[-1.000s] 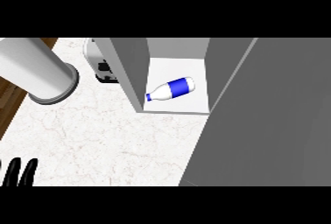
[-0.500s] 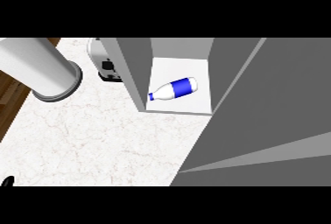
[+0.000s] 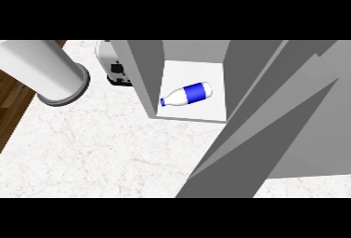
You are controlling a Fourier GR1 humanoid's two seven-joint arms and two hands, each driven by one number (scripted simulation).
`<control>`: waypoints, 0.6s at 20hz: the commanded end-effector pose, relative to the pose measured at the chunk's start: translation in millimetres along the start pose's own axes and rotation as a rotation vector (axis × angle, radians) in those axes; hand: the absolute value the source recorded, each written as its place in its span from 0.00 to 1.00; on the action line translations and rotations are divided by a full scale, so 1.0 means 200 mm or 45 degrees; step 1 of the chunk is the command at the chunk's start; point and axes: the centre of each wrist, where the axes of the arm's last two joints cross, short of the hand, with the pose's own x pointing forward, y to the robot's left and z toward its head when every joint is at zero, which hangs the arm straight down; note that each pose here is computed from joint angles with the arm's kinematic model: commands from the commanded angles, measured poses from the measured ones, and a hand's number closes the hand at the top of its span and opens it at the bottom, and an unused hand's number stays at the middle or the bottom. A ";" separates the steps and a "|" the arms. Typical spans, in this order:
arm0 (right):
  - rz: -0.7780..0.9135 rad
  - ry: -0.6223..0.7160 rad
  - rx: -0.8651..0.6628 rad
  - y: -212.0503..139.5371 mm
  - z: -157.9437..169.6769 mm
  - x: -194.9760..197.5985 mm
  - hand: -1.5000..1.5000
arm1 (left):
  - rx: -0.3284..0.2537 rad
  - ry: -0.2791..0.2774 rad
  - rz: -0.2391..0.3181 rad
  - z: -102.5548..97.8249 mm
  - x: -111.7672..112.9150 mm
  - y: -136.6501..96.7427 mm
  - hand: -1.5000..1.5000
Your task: Pick up the bottled water, place it into the cabinet and close the cabinet
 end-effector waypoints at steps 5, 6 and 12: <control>-0.259 -0.140 -0.115 -0.06 -0.27 0.05 1.00 | 0.008 -0.033 0.066 0.03 0.10 0.07 0.00; -0.290 -0.160 -0.120 -0.10 -0.28 0.07 1.00 | 0.006 -0.032 0.065 0.07 0.06 0.10 0.00; -0.345 -0.159 -0.184 -0.38 -0.57 0.13 1.00 | 0.008 -0.036 0.057 0.06 0.17 0.15 0.00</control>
